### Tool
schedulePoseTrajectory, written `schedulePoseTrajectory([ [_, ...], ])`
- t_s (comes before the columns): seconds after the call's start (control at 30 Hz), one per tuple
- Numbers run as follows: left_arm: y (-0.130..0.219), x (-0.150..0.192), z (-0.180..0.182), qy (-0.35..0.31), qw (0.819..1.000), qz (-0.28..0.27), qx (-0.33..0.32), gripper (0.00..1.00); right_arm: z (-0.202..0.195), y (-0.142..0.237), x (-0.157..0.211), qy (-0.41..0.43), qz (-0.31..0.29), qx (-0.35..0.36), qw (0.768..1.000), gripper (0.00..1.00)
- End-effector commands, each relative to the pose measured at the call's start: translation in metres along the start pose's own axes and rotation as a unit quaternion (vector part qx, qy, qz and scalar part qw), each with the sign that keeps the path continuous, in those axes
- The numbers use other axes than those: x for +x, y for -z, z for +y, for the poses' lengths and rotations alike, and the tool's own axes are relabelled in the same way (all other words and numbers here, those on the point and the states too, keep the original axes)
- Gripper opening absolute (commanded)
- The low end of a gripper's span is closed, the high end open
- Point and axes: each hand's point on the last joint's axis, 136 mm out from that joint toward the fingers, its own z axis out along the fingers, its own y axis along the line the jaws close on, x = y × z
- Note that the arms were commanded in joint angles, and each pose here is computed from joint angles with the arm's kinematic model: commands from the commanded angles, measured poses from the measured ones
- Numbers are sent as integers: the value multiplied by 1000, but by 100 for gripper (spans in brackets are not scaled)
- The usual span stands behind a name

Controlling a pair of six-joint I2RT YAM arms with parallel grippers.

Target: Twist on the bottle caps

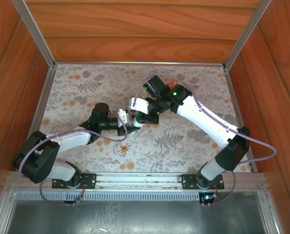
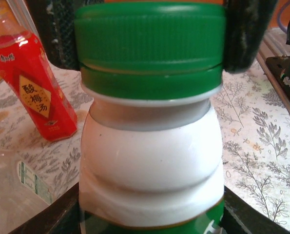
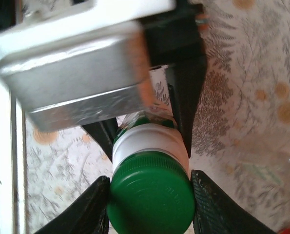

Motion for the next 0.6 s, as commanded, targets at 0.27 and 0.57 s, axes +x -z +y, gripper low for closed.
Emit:
schedulePoseTrajectory([
  [0.27, -5, -8, 16, -30, 999, -1, -21, 52, -8, 5, 7, -395, -37, 51, 917, 20],
  [0.57, 2, -9, 15, 15, 1000, -6, -25, 52, -14, 41, -2, -210, -101, 92, 968, 72],
])
